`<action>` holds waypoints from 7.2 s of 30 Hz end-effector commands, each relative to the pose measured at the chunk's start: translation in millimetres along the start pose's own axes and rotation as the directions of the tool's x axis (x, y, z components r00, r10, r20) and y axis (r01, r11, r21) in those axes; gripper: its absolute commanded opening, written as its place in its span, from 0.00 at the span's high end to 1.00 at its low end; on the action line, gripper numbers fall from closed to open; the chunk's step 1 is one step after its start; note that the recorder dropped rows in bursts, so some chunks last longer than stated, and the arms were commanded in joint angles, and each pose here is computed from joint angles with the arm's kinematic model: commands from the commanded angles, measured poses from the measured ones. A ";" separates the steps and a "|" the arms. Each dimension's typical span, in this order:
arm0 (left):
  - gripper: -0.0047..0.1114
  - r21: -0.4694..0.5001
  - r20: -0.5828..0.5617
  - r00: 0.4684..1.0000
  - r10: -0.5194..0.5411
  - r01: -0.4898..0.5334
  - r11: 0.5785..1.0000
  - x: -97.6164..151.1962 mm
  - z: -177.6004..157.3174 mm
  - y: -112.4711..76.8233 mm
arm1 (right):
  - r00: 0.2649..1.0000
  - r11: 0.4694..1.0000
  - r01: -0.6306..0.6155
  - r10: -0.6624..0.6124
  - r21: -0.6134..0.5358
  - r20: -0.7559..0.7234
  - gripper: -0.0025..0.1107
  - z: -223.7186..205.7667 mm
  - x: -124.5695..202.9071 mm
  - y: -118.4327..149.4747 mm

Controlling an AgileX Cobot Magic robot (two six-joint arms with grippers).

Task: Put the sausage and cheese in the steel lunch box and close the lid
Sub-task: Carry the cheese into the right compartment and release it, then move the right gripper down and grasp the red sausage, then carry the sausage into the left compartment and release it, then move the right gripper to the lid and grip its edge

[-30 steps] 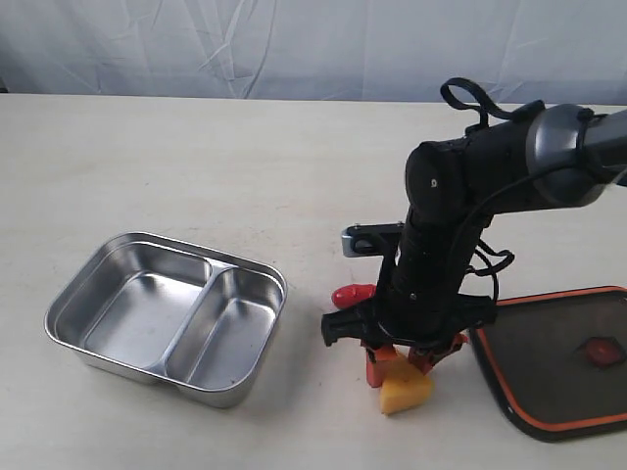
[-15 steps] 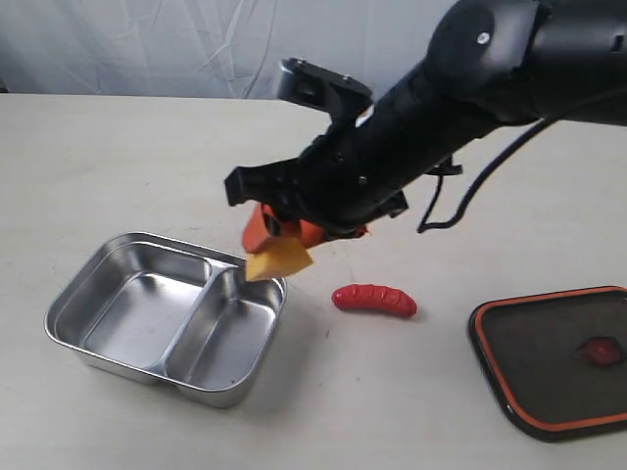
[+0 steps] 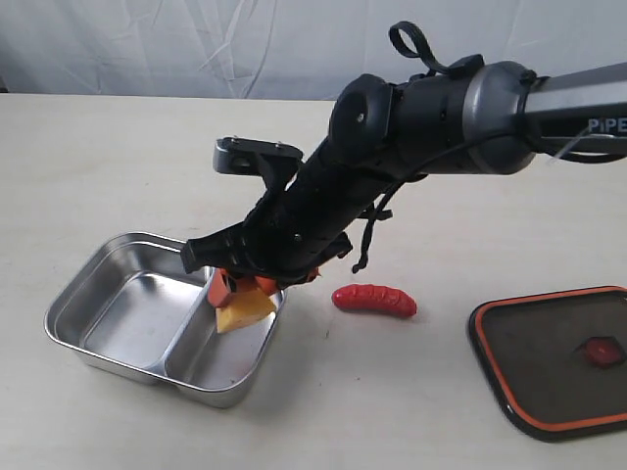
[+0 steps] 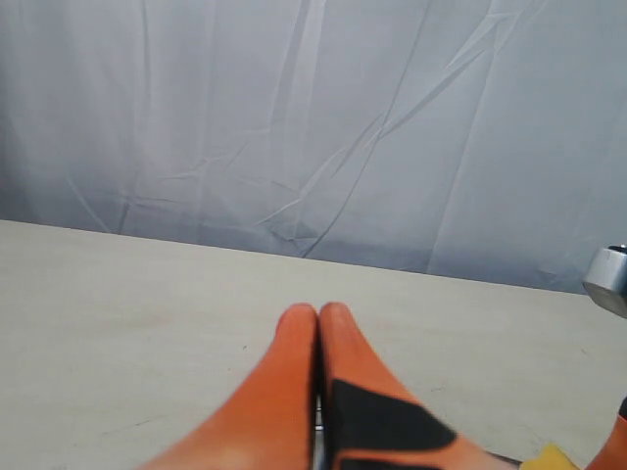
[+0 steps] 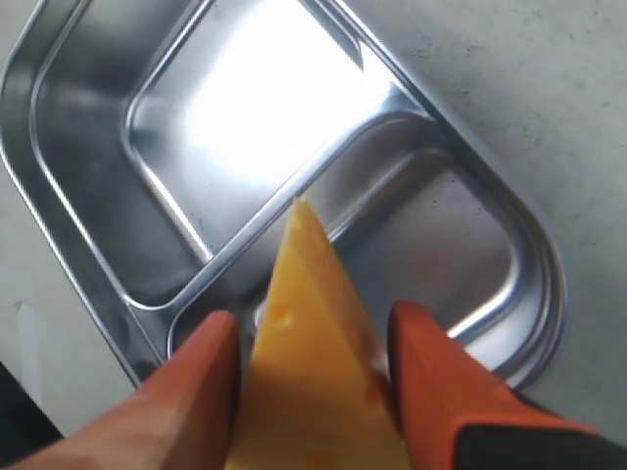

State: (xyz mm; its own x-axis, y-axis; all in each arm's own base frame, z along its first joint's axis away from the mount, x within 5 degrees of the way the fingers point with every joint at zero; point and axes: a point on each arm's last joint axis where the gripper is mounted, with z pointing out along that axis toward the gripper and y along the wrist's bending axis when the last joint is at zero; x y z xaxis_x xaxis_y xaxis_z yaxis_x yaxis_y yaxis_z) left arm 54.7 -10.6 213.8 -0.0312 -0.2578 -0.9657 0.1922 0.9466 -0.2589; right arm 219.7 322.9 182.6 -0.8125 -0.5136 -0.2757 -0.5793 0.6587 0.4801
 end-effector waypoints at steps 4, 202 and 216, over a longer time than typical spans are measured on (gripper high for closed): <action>0.96 0.002 0.009 1.000 0.004 -0.004 1.000 0.0 -0.3 0.0 | 1.000 1.000 0.020 -0.020 0.001 0.020 0.47 -2.0 -3.0 1.0; 0.96 0.002 0.009 1.000 0.005 -0.005 1.000 0.0 -0.3 0.0 | 0.967 0.775 -0.221 0.255 0.592 0.027 0.46 -64.3 124.7 -114.6; 0.96 0.002 0.009 1.000 0.005 -0.005 1.000 0.0 -0.3 0.0 | 0.974 0.776 -0.192 0.225 0.601 0.021 0.60 -57.1 140.7 -122.4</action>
State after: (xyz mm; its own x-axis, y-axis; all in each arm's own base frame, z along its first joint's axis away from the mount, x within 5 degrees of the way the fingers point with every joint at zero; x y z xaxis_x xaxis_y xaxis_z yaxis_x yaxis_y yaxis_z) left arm 54.7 -10.6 213.8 -0.0312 -0.2578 -0.9657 0.1922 0.9466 -0.2589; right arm 178.9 139.4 132.3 -0.9267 -0.3362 -0.1677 -0.3283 0.9417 -0.0737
